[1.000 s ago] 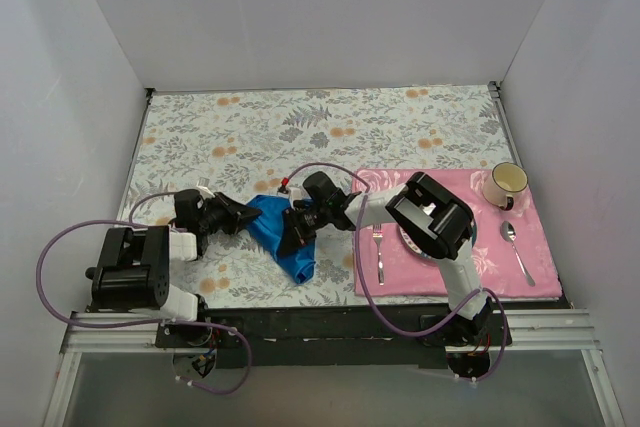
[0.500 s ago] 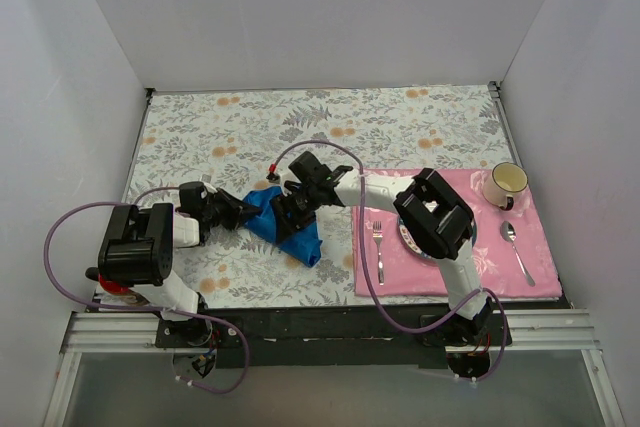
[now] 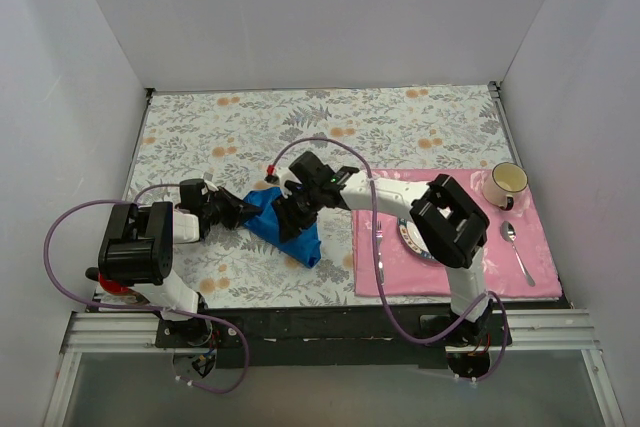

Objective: Fold the napkin, place the utensils inside, and roll it up
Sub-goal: Roll the napkin with the utensil

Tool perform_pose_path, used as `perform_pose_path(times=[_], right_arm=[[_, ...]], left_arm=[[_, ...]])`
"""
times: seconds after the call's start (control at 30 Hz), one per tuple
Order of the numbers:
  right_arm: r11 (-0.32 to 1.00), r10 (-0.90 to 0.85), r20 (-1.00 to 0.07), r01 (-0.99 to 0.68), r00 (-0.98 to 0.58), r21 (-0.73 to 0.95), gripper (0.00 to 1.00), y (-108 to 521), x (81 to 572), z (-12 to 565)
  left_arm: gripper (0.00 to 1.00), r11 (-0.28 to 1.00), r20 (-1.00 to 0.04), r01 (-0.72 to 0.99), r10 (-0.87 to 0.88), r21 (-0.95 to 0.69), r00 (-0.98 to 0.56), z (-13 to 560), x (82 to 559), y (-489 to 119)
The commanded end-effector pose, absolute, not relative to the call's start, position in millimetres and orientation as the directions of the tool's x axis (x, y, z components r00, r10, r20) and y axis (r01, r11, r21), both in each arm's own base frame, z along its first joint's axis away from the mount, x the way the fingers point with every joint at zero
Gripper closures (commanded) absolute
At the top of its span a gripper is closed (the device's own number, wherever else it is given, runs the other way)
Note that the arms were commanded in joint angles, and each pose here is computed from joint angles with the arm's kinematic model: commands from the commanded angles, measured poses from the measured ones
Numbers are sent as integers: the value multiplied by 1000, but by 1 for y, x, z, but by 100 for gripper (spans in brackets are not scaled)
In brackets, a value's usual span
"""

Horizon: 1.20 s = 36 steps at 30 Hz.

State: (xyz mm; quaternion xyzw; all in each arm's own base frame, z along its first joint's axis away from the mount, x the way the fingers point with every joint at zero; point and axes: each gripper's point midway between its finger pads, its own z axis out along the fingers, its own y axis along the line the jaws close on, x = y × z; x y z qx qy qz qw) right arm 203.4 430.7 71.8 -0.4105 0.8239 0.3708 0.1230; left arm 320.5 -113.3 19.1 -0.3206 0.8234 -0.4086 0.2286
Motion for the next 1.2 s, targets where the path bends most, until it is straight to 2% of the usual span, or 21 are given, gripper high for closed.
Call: perform_pose_path(times=[0.0,0.03,0.2,0.27,0.4,0.53,0.6,0.67,0.7,0.73,0.8,0.97,1.03,1.17], right_arm=[[341,-553,-526,-751,-646,565,53,417,181,66],[377,-569,-484,-734,-665,565,55,400,172,44],[468,-602,-452,-749,-659,469,55,367,172,21],[448,-608,-485,-776,-629,444,55,374,179,37],[435,-607,-530,-805,-593,404,44,386,189,79],[395,-580,-573,-816,-578,423,43,402,183,104],[391,-581,-555,-802,-595,451,44,397,173,96],[397,-570,-557,-796,-604,457,46,394,171,85],[412,-565,-547,-786,-617,461,51,390,169,79],[432,-581,-510,-771,-634,468,53,377,159,60],[446,-571,-515,-768,-639,459,55,371,158,46],[529,-632,-393,-742,-668,411,61,335,143,-1],[532,-646,-406,-763,-646,368,61,334,143,6],[515,-641,-499,-809,-583,283,54,350,157,52]], left_arm=[[100,552,-122,-467,-726,-691,-677,-24,301,-92],[100,556,-126,-466,-724,-688,-678,-23,302,-92],[100,562,-127,-460,-717,-687,-686,-23,303,-92],[100,562,-128,-459,-717,-688,-686,-22,304,-92],[100,562,-124,-458,-714,-689,-689,-22,304,-93],[100,567,-123,-459,-709,-684,-694,-23,304,-93],[100,567,-119,-460,-709,-683,-695,-23,304,-93],[100,566,-118,-461,-709,-683,-696,-23,304,-93],[100,566,-117,-461,-709,-683,-696,-23,304,-93],[100,567,-116,-461,-707,-683,-698,-24,303,-93],[100,568,-116,-462,-707,-681,-698,-24,303,-93],[100,570,-110,-467,-705,-676,-700,-26,301,-93],[100,572,-111,-466,-703,-675,-702,-25,301,-93],[100,574,-109,-467,-701,-673,-704,-25,302,-92]])
